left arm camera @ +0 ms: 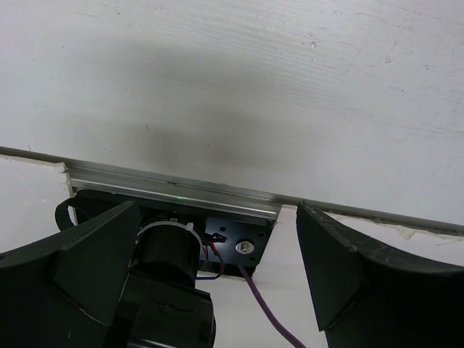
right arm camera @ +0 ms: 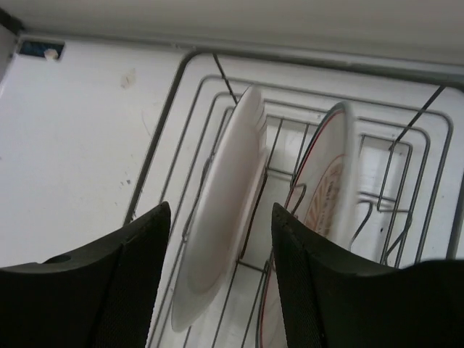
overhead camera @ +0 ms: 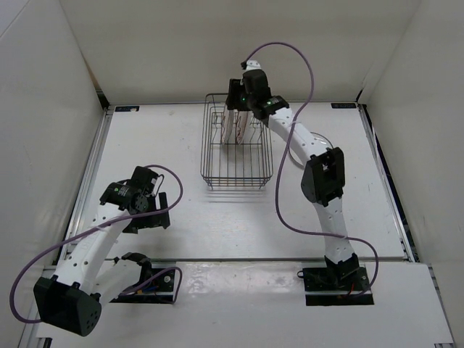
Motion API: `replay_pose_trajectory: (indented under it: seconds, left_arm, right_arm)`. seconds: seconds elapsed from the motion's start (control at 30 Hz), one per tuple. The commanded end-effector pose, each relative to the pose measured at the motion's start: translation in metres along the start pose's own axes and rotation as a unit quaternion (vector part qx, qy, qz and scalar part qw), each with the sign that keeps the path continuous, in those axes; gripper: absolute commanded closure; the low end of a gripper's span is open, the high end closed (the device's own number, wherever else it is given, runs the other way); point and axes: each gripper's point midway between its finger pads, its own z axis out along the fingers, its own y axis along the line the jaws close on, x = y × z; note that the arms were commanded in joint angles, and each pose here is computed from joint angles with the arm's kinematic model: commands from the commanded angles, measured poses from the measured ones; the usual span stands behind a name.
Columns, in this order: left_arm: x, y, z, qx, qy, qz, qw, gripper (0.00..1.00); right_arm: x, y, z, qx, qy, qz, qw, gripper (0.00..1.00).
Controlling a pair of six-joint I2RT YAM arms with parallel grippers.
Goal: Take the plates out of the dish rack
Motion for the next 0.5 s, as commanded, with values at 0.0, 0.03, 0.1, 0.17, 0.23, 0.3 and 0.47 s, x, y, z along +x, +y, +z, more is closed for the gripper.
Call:
replay_pose_trajectory:
  seconds: [0.0, 0.03, 0.1, 0.17, 0.23, 0.3, 0.47]
  left_arm:
    - [-0.003, -0.001, -0.003, 0.008, -0.013, 0.001, 1.000, 0.00]
    - [-0.002, 0.000, -0.003, 0.007, -0.013, 0.001, 1.000, 0.00]
    - [-0.003, 0.002, -0.005, 0.003, -0.014, 0.000, 1.000, 0.00]
    - [-0.003, 0.003, -0.005, 0.000, -0.014, 0.003, 1.000, 0.00]
    - [-0.002, 0.004, -0.006, -0.002, -0.013, 0.003, 1.000, 0.00]
    - [-0.001, 0.004, -0.006, -0.003, -0.012, 0.002, 1.000, 0.00]
    - [-0.001, 0.005, -0.005, -0.006, -0.009, 0.003, 1.000, 0.00]
  right_arm:
    - [0.007, -0.054, 0.000, 0.081, 0.014, -0.055, 0.995, 0.39]
    - [0.012, -0.052, 0.001, 0.084, 0.019, -0.061, 0.994, 0.39]
    - [0.022, -0.056, 0.004, 0.104, 0.028, -0.073, 0.992, 0.39]
    - [0.027, -0.054, 0.005, 0.108, 0.032, -0.082, 0.990, 0.39]
    - [0.030, -0.051, 0.006, 0.104, 0.035, -0.078, 0.991, 0.39]
    - [0.033, -0.042, 0.009, 0.089, 0.036, -0.077, 0.992, 0.39]
    - [0.035, -0.033, 0.014, 0.071, 0.036, -0.066, 0.995, 0.39]
